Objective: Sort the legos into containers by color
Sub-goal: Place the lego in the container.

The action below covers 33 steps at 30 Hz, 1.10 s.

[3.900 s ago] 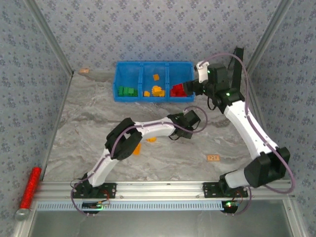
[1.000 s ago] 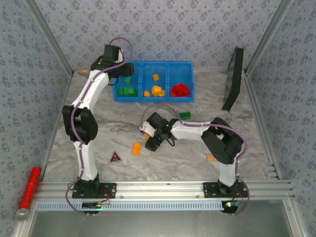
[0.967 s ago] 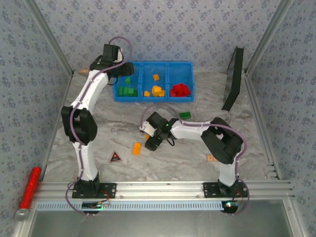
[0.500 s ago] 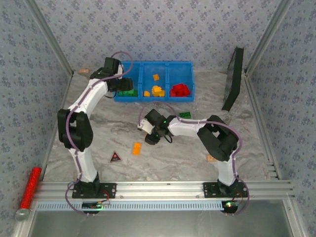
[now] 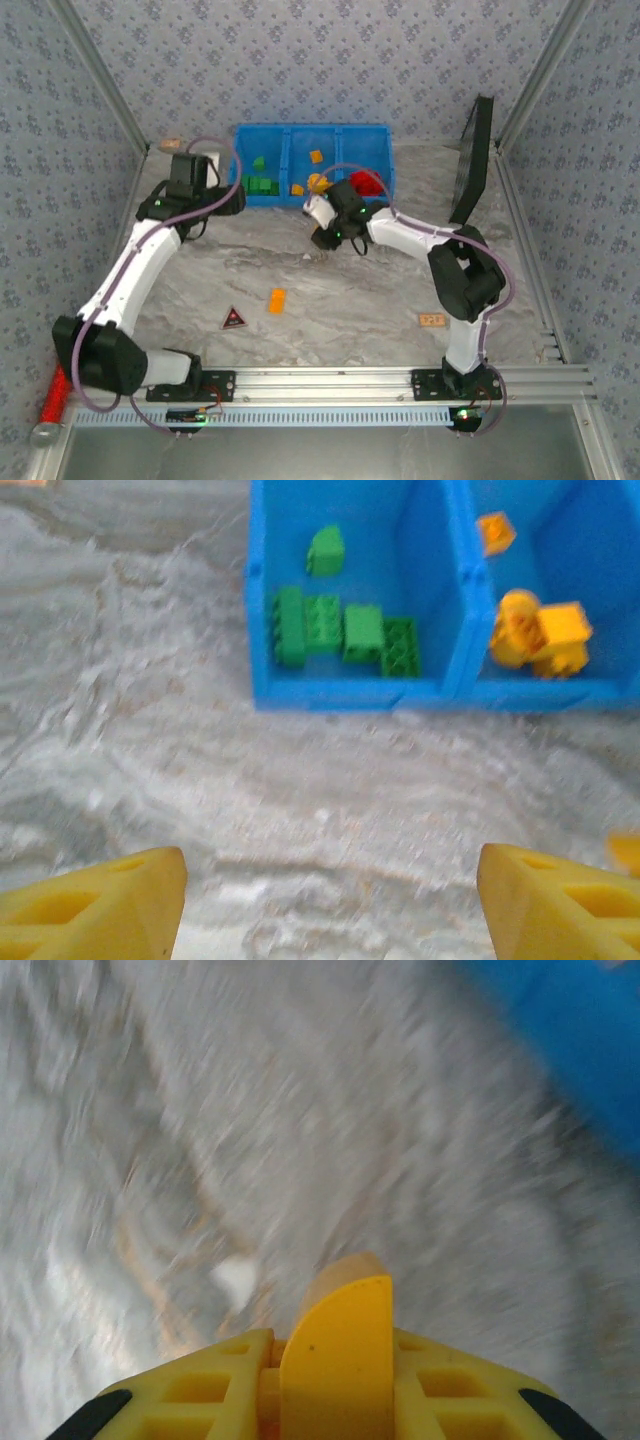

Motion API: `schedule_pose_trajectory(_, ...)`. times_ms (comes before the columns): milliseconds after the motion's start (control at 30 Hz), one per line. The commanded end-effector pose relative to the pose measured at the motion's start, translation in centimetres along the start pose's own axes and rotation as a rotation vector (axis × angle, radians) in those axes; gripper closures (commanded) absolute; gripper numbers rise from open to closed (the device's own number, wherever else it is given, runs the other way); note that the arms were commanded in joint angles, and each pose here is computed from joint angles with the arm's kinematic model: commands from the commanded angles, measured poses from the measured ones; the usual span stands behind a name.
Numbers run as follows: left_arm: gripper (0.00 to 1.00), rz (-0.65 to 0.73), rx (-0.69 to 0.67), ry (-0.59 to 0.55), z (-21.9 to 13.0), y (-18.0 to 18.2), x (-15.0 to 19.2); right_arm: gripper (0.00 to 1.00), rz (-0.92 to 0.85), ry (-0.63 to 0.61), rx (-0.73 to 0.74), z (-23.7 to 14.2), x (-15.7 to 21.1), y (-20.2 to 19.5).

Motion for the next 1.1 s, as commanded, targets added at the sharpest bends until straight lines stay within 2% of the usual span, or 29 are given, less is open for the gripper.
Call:
schedule_pose_trajectory(0,0.18,0.023,-0.037,-0.087,-2.9,1.2,-0.4,0.72,-0.013,-0.098,0.073,-2.2,-4.3,-3.4)
schedule_pose_trajectory(67,0.11,0.008,-0.028,-0.115,-4.4,1.6,0.1,0.72,-0.009,-0.124,0.122,-2.4,-5.7,-5.8)
schedule_pose_trajectory(233,0.00,-0.036,-0.019,-0.247,-8.9,2.7,0.0,0.72,-0.011,-0.164,0.215,-1.0,-8.5,-10.4)
schedule_pose_trajectory(400,0.00,-0.063,0.007,-0.313,-12.1,3.4,0.7,0.73,-0.017,-0.174,0.269,1.3,-10.1,-13.9)
schedule_pose_trajectory(600,0.00,-0.082,0.149,-0.402,-15.0,2.3,0.9,0.73,-0.003,-0.163,0.307,3.9,-10.5,-17.3)
schedule_pose_trajectory(833,0.00,-0.049,0.300,-0.328,-14.6,-0.1,2.4,0.73,-0.038,-0.154,0.318,7.8,-9.9,-19.0)
schedule_pose_trajectory(1067,0.00,-0.053,0.308,-0.193,-12.6,-0.9,3.7,0.69,-0.084,-0.123,0.343,10.2,-8.6,-19.7)
Point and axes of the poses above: each hand's point on the last joint's axis, 136 mm out from that joint toward the fingers, its own z axis out along the fingers, its own y axis along the line the jaws close on, x = y × z, the point moved 1 cm from there along -z, back along the fingers, and after that the axes turned 13 degrees about -z, right-handed, at the moved point
